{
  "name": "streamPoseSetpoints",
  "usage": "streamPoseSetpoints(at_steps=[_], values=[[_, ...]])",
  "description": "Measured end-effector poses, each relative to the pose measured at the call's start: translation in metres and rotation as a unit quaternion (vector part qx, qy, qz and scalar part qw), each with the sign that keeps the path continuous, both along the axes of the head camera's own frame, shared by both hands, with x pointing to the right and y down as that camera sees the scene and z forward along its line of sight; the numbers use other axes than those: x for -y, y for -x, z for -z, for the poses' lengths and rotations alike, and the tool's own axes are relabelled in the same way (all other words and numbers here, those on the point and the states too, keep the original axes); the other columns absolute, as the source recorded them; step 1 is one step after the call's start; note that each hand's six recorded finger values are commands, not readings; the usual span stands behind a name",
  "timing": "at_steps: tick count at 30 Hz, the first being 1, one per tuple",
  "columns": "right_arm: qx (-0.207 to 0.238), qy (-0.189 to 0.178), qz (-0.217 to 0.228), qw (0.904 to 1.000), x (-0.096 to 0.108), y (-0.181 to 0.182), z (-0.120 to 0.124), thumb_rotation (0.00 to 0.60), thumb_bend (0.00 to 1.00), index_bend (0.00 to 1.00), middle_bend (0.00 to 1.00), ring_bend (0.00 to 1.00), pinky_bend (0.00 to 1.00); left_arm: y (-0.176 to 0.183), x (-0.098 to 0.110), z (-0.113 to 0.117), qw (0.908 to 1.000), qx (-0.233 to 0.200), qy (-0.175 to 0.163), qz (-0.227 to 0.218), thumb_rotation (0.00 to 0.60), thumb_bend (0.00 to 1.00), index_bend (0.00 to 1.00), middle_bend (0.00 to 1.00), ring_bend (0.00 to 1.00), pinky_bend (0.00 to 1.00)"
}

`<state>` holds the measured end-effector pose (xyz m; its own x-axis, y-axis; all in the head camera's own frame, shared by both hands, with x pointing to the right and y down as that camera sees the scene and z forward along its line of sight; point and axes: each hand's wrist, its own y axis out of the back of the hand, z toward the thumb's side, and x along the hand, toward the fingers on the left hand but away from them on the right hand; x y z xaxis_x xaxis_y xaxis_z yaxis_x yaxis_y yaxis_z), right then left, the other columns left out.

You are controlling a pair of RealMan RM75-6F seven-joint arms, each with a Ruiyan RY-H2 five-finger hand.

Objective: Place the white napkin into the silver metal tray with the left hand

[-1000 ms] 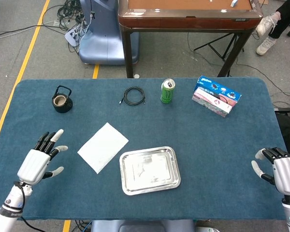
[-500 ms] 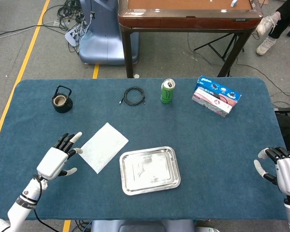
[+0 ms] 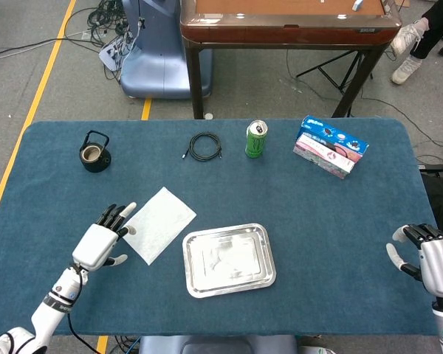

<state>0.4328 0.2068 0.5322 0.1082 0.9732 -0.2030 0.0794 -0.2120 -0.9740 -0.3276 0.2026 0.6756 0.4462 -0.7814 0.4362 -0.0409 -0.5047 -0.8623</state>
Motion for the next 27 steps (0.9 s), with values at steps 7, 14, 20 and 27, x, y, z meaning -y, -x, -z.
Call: streamPoseSetpoints(at_steps=[7,14,20,27], values=[[0.0,0.0,-0.002,1.0,0.001,-0.001,0.0,0.6,0.3,0.55,0.59,0.48,0.66,-0.004,-0.003,-0.012,0.9999,0.01,0.006,-0.004,0.6,0.12,0.41,0.0,0.0,0.03],[0.001,0.002,-0.001,1.0,0.001,0.0,-0.001,0.6,0.3,0.55,0.59,0.48,0.66,-0.001,-0.004,-0.022,0.9997,0.023,0.005,-0.004,0.6,0.12,0.42,0.0,0.0,0.03],[0.0,0.004,-0.001,1.0,0.001,-0.001,-0.002,0.6,0.3,0.55,0.59,0.48,0.66,0.004,-0.003,-0.029,0.9994,0.034,0.004,-0.001,0.6,0.11,0.43,0.0,0.0,0.04],[-0.001,0.008,0.0,1.0,0.001,0.0,-0.004,0.6,0.3,0.55,0.59,0.48,0.66,0.007,-0.005,-0.035,0.9992,0.04,0.01,0.002,0.6,0.11,0.44,0.0,0.0,0.05]])
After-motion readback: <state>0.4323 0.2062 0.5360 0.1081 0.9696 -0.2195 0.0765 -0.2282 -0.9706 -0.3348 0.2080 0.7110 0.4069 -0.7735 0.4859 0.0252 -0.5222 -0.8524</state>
